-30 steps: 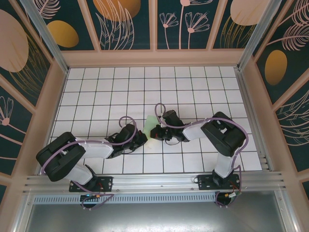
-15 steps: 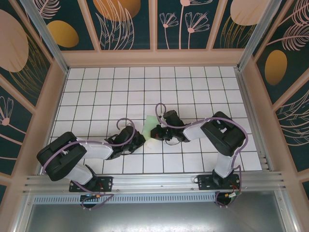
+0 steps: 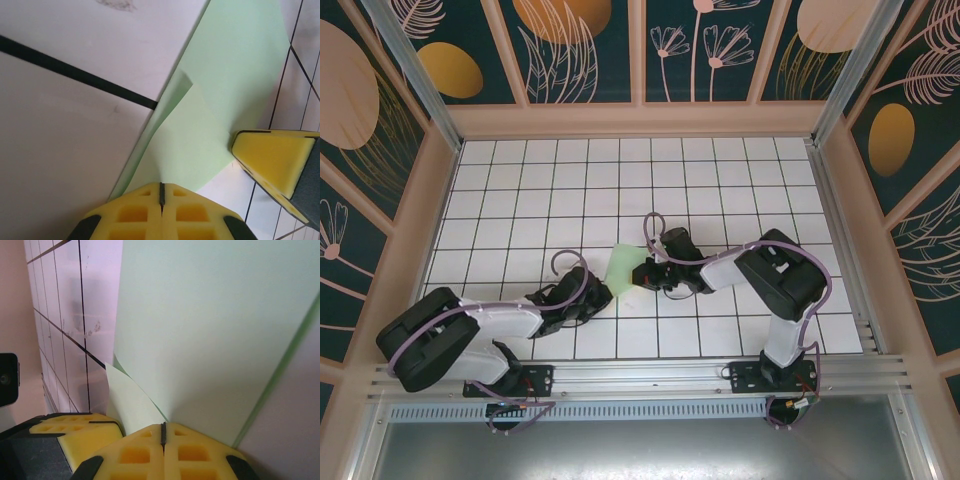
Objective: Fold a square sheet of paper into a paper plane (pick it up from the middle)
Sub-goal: Third fold the triangle at the center of the table.
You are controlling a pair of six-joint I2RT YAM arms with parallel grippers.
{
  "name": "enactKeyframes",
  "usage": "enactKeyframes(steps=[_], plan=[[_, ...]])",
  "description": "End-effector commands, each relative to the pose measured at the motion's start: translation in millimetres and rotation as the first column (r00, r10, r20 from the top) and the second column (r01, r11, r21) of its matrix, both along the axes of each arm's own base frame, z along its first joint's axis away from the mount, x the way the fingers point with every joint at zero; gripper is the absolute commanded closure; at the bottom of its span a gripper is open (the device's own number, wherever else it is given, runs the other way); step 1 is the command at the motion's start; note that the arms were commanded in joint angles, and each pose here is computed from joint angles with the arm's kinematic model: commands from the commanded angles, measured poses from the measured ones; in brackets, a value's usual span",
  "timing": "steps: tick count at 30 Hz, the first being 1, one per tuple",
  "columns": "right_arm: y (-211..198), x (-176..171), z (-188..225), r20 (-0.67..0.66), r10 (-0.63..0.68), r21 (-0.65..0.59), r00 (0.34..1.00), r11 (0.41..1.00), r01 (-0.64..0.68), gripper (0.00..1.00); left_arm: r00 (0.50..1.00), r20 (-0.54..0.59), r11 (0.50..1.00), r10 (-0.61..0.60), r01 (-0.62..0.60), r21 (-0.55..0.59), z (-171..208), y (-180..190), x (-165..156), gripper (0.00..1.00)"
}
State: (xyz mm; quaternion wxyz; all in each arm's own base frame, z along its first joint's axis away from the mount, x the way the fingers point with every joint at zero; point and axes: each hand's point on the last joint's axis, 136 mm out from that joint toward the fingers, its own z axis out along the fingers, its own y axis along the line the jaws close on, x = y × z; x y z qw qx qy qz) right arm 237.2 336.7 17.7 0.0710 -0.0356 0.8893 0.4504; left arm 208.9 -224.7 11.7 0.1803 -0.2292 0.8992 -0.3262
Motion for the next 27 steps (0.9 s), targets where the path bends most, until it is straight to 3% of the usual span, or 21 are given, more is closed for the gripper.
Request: enactKeyframes(steps=[1, 13, 17, 27], plan=[[-39, -10, -57, -0.086, -0.080, -0.196, 0.993, 0.979, 0.062, 1.00, 0.992, -0.124, 0.980, 0.034, -0.009, 0.199, -38, 42, -29, 1.00], [-54, -1, -61, -0.035, -0.100, -0.307, 0.994, 0.948, 0.084, 1.00, 0.988, -0.146, 0.978, -0.040, 0.069, 0.197, -40, 28, -29, 1.00], [-62, 11, -56, 0.017, -0.105, -0.369, 0.994, 0.924, 0.103, 1.00, 0.987, -0.107, 0.982, -0.122, 0.136, 0.133, -27, 1, -17, 1.00], [-76, 57, 32, 0.215, -0.150, -0.262, 0.965, 0.943, 0.205, 1.00, 0.981, -0.059, 0.979, -0.183, 0.187, 0.086, -11, -43, 14, 1.00]])
